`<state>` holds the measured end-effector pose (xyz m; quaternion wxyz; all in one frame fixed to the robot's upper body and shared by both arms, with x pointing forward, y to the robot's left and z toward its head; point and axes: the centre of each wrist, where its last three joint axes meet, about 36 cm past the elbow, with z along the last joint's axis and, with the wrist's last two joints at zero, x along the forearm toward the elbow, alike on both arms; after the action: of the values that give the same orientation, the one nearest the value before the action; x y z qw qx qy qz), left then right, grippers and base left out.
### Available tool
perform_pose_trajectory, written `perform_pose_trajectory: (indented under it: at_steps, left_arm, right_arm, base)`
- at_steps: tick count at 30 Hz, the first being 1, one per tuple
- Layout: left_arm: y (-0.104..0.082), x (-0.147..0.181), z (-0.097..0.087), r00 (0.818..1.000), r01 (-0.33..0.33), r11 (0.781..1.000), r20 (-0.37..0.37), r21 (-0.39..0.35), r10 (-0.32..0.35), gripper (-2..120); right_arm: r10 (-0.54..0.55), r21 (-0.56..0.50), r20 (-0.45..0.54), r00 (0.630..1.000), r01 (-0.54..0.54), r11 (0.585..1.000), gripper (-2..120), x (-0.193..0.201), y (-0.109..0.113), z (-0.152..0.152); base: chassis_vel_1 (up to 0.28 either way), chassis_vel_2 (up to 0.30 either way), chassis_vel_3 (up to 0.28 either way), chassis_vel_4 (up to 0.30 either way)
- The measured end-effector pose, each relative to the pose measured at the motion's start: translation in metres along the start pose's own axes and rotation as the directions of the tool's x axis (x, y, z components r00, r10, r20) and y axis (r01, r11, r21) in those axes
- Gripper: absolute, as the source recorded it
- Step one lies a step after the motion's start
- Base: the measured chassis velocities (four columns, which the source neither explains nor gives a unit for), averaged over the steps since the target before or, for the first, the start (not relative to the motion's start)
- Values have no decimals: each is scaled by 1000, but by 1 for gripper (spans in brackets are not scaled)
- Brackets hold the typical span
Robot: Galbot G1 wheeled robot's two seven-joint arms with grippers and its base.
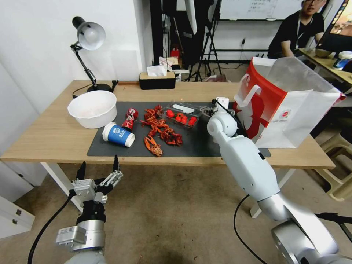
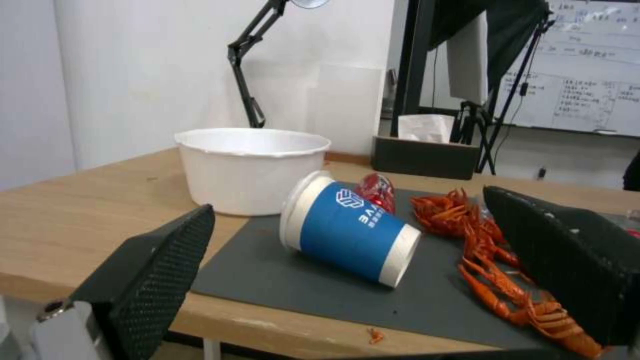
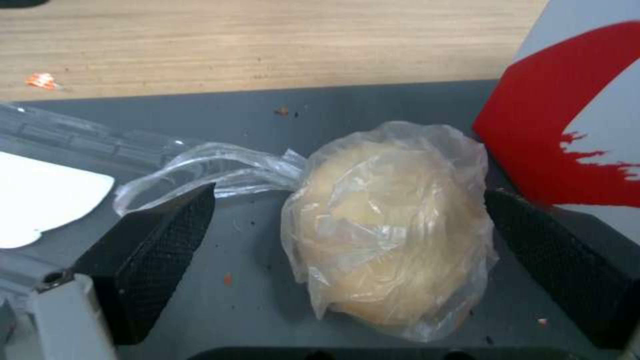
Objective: Pick up the trash from the table and place it into the takeout bag.
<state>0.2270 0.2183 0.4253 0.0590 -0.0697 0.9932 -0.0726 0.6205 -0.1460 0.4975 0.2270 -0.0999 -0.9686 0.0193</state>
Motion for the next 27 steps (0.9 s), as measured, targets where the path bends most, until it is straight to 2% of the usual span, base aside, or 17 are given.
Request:
perform_pose_trajectory:
  at_steps: [27]
  left_arm:
    - [-2, 2, -2, 1000, -11, 1000, 3, 7, 11, 100]
  right_arm:
    - [0, -35, -64, 998, -3, 999, 100, -26, -3, 1]
  base:
    - [0, 0, 0, 0]
